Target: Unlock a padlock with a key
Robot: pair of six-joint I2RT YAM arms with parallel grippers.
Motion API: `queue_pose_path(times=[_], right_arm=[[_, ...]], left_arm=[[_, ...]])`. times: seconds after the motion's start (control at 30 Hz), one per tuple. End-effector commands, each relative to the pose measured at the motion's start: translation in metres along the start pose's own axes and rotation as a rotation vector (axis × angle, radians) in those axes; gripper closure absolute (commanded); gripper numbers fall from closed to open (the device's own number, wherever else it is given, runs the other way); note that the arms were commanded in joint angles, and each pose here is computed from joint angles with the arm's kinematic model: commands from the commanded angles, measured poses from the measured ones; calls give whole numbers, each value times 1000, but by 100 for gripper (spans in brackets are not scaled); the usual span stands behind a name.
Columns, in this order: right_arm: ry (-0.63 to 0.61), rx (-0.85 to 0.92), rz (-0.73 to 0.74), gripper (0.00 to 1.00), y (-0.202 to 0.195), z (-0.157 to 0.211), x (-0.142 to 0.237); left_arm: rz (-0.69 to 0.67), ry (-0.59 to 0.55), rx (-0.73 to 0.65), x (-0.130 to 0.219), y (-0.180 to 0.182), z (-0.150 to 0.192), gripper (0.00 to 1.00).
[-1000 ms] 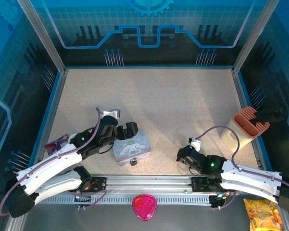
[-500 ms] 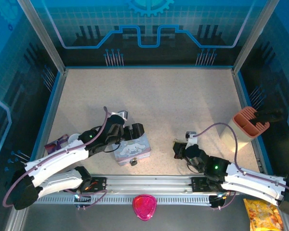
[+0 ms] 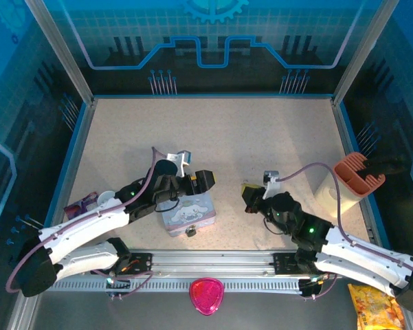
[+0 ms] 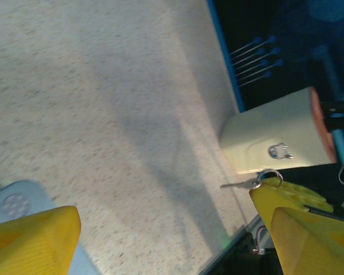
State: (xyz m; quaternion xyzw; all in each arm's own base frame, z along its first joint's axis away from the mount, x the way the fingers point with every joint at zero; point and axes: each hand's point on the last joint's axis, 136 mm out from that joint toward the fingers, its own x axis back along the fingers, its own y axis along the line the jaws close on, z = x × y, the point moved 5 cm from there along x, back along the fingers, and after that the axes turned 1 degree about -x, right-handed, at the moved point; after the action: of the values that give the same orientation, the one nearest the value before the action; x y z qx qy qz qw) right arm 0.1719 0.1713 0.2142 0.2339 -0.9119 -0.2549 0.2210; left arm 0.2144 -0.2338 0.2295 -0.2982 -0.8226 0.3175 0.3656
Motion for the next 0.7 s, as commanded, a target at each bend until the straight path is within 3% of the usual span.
queue_pose_path(times=[0.0,0.13,0.3,0.5,0.67], right_arm=[[-12,-64,-79,100,27,-32,3],[24,-106,-129,100,44,-51,0],[89,-157,-158,100,60,-63,-6],[167,-182,-196,100,79,-68,-11],[182,-187,-216,100,87,-67,-10]], left_arm=[[196,-50,-123,-2,-20,0,12],[302,-115,-205,0,-29,-9,16],[421,-153,-324,-1,-42,-9,28],[395,-283,-691,-6,-25,1,41],[451,-309,-916,-13,-25,12,55]])
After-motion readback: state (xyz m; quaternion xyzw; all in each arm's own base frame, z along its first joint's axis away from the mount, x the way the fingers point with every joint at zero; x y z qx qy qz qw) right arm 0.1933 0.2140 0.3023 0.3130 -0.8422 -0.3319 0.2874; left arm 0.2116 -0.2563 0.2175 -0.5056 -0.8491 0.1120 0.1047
